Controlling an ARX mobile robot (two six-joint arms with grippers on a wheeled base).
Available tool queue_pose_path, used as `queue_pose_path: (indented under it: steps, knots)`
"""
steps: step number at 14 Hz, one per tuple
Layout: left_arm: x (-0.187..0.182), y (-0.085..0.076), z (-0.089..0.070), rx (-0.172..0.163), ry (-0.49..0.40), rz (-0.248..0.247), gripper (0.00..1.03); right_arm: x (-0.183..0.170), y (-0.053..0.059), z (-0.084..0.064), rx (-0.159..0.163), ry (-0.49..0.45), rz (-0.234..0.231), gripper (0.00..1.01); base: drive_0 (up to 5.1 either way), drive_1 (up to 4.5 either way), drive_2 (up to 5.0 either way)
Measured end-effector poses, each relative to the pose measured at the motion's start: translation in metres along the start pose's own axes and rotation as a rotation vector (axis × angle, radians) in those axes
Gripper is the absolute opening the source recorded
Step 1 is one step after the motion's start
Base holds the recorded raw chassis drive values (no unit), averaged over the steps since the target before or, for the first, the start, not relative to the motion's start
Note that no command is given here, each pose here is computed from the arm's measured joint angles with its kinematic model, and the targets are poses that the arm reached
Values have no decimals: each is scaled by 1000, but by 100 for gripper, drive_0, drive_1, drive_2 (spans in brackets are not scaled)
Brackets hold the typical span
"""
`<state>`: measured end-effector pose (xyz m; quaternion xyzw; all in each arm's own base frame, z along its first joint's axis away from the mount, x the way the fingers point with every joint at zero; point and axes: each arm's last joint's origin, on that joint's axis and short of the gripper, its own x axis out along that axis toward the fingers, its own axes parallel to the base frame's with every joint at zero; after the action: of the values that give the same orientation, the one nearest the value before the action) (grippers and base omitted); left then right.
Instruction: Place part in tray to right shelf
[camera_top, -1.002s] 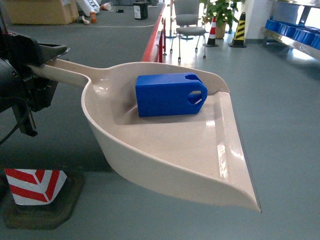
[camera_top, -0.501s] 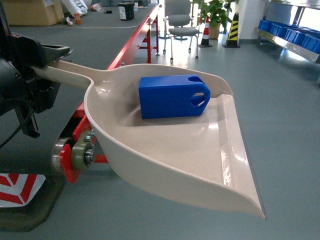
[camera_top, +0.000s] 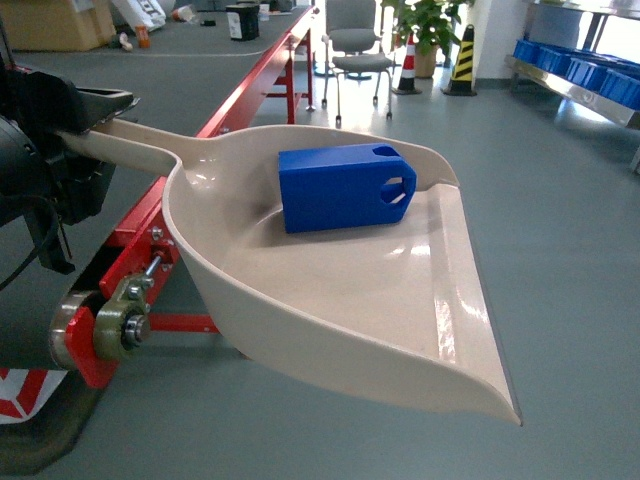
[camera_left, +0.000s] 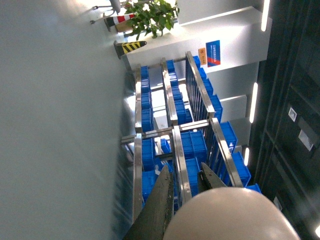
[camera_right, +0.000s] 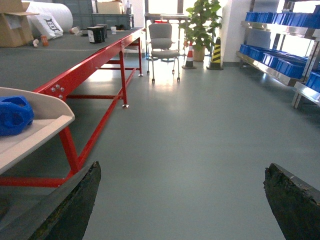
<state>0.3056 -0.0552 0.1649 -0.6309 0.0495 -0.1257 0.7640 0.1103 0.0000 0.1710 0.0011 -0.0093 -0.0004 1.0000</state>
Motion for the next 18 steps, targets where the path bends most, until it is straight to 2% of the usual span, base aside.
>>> queue_pose_path:
  steps: [9, 18]
  knots:
    - [0, 0, 1, 4, -1, -3, 12, 0, 0, 0, 0, -4, 1, 98, 464, -83, -389]
    - [0, 0, -1, 4, 6, 3, 12, 0, 0, 0, 0, 1, 0, 98, 299, 188, -478]
